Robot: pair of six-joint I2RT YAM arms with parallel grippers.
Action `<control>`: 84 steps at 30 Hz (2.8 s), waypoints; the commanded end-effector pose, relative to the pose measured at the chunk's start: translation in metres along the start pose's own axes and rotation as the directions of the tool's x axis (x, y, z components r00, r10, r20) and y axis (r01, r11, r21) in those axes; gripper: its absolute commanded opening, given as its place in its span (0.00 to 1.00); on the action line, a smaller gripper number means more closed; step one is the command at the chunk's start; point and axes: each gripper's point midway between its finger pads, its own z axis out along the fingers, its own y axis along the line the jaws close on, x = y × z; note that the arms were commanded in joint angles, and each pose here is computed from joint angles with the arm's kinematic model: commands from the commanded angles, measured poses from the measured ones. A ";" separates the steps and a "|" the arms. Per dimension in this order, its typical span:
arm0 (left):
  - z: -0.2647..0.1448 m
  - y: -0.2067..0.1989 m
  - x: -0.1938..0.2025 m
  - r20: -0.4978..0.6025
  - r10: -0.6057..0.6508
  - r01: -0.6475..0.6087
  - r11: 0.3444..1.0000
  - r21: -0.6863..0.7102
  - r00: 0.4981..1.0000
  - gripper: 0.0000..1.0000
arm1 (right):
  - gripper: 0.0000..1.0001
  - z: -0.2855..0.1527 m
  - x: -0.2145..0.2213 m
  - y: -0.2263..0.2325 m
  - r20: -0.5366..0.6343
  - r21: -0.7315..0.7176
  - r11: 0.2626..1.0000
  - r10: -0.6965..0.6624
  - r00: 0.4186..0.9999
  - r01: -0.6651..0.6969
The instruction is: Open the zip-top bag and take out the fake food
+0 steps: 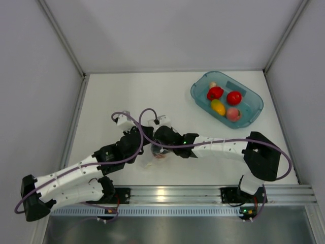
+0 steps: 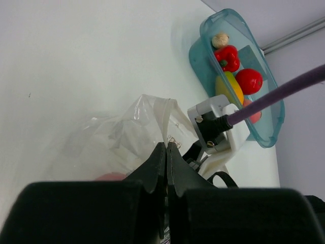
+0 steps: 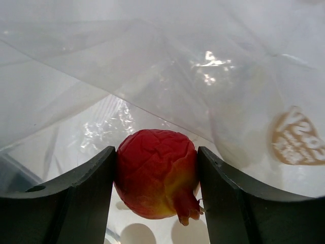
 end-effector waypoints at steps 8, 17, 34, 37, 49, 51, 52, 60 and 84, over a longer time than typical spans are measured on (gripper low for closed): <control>-0.001 0.001 -0.001 0.001 0.015 -0.015 1.000 0.005 1.000 0.00 | 0.26 -0.044 -0.068 0.008 0.216 0.015 1.000 -0.024 0.976 0.021; -0.005 0.003 -0.005 0.010 0.010 -0.011 1.000 0.017 1.000 0.00 | 0.25 -0.036 -0.059 -0.030 0.197 0.143 0.990 -0.019 0.980 -0.009; 0.004 0.005 0.010 -0.024 0.043 -0.043 0.999 -0.010 0.999 0.00 | 0.23 -0.082 -0.111 0.001 0.314 -0.037 0.999 -0.004 0.950 0.016; 0.006 0.006 0.011 -0.023 0.048 -0.049 0.999 -0.020 0.999 0.00 | 0.23 -0.097 -0.120 0.010 0.338 -0.086 0.996 -0.006 0.941 0.037; 0.009 0.005 0.015 -0.034 0.049 -0.050 0.998 -0.028 0.998 0.00 | 0.22 -0.166 -0.174 0.022 0.534 -0.241 0.970 0.098 0.840 0.040; 0.009 0.004 0.015 -0.035 0.043 -0.044 0.999 -0.022 0.998 0.00 | 0.21 -0.168 -0.178 0.018 0.557 -0.246 0.969 0.122 0.822 0.022; 0.009 0.003 0.015 -0.035 0.041 -0.042 0.999 -0.021 0.999 0.00 | 0.20 -0.168 -0.179 0.019 0.566 -0.254 0.967 0.130 0.814 0.022; 0.010 0.001 0.011 -0.023 0.046 -0.047 0.999 -0.025 0.999 0.00 | 0.18 -0.177 -0.190 0.037 0.587 -0.436 0.900 0.290 0.756 -0.007; 0.009 0.036 -0.071 0.096 0.141 -0.122 0.977 -0.176 0.985 0.00 | 0.23 -0.210 -0.156 -0.380 0.632 0.432 0.660 0.264 0.728 -0.615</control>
